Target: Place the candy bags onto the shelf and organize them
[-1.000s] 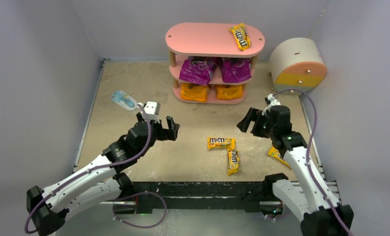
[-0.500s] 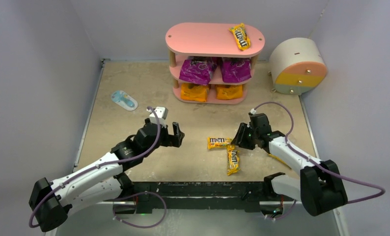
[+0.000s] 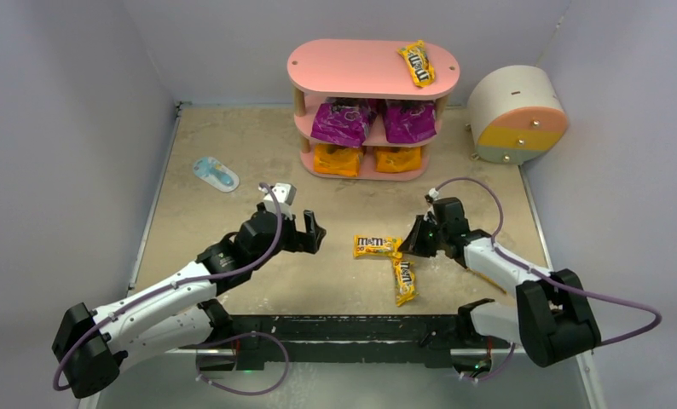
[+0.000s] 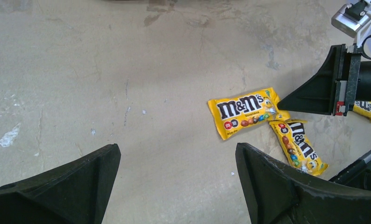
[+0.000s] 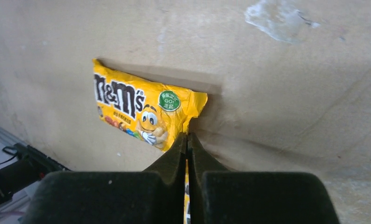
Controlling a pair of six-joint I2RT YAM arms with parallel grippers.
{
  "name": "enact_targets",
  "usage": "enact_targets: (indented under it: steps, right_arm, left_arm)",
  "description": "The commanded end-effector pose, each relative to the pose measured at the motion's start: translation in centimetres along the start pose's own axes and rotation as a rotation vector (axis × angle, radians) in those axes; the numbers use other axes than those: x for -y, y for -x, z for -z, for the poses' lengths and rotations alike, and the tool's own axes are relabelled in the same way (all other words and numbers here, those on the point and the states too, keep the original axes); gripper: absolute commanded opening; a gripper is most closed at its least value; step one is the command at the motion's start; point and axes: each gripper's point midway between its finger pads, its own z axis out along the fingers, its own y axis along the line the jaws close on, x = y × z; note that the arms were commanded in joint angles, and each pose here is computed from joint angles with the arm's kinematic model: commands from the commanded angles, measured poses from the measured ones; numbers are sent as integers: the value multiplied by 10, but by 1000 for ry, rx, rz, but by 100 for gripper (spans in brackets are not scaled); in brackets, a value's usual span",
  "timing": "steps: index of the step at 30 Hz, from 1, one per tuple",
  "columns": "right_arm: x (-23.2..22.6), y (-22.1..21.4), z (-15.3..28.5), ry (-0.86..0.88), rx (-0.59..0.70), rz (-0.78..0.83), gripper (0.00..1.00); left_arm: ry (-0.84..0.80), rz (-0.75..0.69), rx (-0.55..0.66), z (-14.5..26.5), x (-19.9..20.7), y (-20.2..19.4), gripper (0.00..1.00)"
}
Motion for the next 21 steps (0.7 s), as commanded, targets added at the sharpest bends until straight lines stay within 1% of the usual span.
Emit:
enact_targets:
  steps: [1, 4, 8, 10, 14, 17, 21]
  right_arm:
    - [-46, 23, 16, 198, 77, 124, 0]
    - [-71, 27, 35, 310, 103, 217, 0]
    - [-95, 16, 65, 405, 84, 391, 0]
    - [-109, 3, 79, 481, 47, 466, 0]
    - [-149, -31, 107, 693, -8, 628, 0]
    - [-168, -48, 123, 807, -46, 710, 0]
    - [-185, -67, 146, 947, -117, 778, 0]
  left_arm:
    - [-95, -18, 30, -2, 18, 9, 100]
    - [-181, -44, 38, 0, 35, 14, 100]
    - [-304, -119, 69, 4, 56, 22, 100]
    - [-433, -184, 61, 12, 77, 20, 100]
    - [-778, -332, 42, 40, 121, 4, 100]
    - [-975, -424, 42, 62, 136, -11, 100]
    - [-1070, -469, 17, 71, 139, -28, 100]
